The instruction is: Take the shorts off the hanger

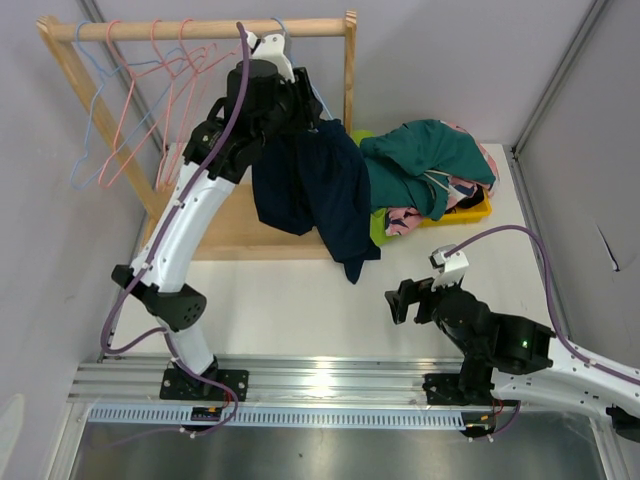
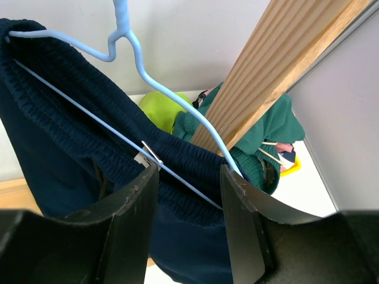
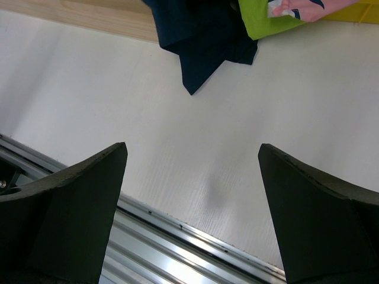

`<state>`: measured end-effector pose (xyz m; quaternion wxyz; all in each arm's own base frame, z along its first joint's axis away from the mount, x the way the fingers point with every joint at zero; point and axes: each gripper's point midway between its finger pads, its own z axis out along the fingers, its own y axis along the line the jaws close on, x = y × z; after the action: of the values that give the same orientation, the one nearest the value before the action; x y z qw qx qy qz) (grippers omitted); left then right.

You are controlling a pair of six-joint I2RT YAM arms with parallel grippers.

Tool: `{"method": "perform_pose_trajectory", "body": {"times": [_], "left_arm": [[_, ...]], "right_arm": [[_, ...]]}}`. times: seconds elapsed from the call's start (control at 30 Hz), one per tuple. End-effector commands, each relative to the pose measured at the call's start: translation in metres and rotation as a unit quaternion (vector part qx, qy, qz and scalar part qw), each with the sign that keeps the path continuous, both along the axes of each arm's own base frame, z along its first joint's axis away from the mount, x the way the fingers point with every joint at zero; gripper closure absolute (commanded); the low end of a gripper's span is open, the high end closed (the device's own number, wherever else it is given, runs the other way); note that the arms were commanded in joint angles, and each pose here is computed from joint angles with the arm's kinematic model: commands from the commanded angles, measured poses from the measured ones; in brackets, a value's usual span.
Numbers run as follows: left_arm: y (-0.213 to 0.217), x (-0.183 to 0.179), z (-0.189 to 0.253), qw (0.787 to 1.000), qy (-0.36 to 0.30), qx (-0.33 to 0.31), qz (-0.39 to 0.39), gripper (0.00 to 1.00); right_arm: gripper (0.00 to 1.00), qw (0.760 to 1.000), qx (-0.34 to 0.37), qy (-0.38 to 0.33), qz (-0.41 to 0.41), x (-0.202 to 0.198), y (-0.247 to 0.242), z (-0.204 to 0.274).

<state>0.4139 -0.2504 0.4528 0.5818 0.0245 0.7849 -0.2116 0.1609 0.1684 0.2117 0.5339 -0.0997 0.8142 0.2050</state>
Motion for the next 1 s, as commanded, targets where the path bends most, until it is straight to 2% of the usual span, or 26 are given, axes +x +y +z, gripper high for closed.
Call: {"method": "perform_pose_trajectory", "body": {"times": [0.0,0.17,0.57,0.97], "left_arm": [[-0.004,0.0,0.038,0.998,-0.048,-0.041,0.004,0.48],[-0.013,0.005,0.029,0.998,-0.039,-0.043,-0.001,0.49],[0.003,-0.039,0.053,0.997,-0.053,-0.058,0.009,0.49],[0.003,-0.032,0.056,0.997,-0.06,-0.053,0.023,0.48]], "right_arm": [[0.01,1.0,0.023,-0.012,-0.016,0.003,-0.002,0.019],[0.01,1.0,0.022,-0.014,-0.015,0.003,-0.002,0.018],[0.01,1.0,0.012,-0.014,-0.014,0.004,0.001,0.014],[0.01,1.0,0.013,-0.015,-0.016,0.005,0.0,0.015]]}}
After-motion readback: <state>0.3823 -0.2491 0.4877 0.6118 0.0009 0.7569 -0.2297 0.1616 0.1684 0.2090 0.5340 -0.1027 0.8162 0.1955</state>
